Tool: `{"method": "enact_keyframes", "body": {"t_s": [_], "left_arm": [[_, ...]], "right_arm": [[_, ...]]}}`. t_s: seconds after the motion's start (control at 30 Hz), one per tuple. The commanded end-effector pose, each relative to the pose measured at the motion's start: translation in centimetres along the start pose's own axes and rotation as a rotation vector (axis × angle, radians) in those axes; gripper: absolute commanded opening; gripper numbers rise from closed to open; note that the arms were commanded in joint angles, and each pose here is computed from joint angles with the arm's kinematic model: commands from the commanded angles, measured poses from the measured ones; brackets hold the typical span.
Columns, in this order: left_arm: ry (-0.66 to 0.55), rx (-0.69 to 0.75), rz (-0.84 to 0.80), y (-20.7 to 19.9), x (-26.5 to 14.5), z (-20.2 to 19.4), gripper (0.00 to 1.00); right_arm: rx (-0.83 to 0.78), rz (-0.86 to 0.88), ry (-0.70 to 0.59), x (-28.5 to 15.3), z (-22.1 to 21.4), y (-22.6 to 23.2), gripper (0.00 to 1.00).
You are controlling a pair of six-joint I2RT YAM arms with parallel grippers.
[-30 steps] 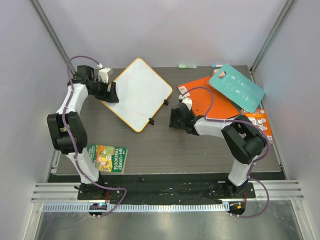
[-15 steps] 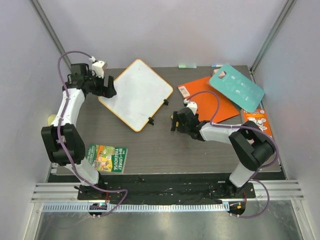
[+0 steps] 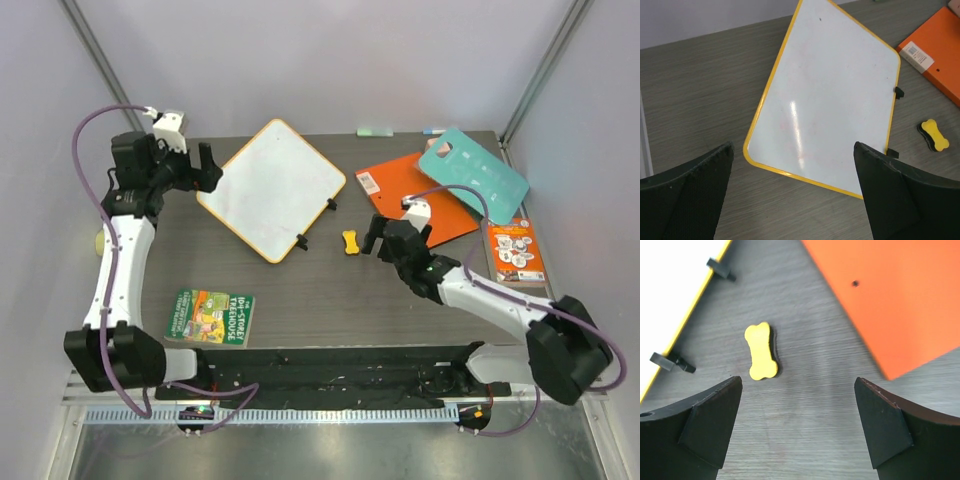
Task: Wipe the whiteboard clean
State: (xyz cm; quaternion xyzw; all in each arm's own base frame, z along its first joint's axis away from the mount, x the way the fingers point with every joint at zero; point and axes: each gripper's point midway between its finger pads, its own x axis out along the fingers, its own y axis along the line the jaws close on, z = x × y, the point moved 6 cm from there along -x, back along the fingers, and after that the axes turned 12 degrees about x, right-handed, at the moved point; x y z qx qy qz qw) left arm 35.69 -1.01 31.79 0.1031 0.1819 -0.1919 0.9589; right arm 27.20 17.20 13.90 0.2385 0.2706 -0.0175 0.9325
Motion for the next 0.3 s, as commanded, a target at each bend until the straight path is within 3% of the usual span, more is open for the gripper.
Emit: {"method": "enact_keyframes", "body": {"t_s": [0.0,0.27], "left_arm": [[-0.012,-0.046,0.001,-1.2,-1.7,-0.3,1.0],[0.092,-0.069,0.013,-3.0,-2.6,-6.1,1.0]], "right_arm": [[0.014,-0.071,-0.156,-2.6,2.4,-2.2,1.0],[0.031,-0.147,-0.368,-7.8,5.6,-6.3,1.0]]}}
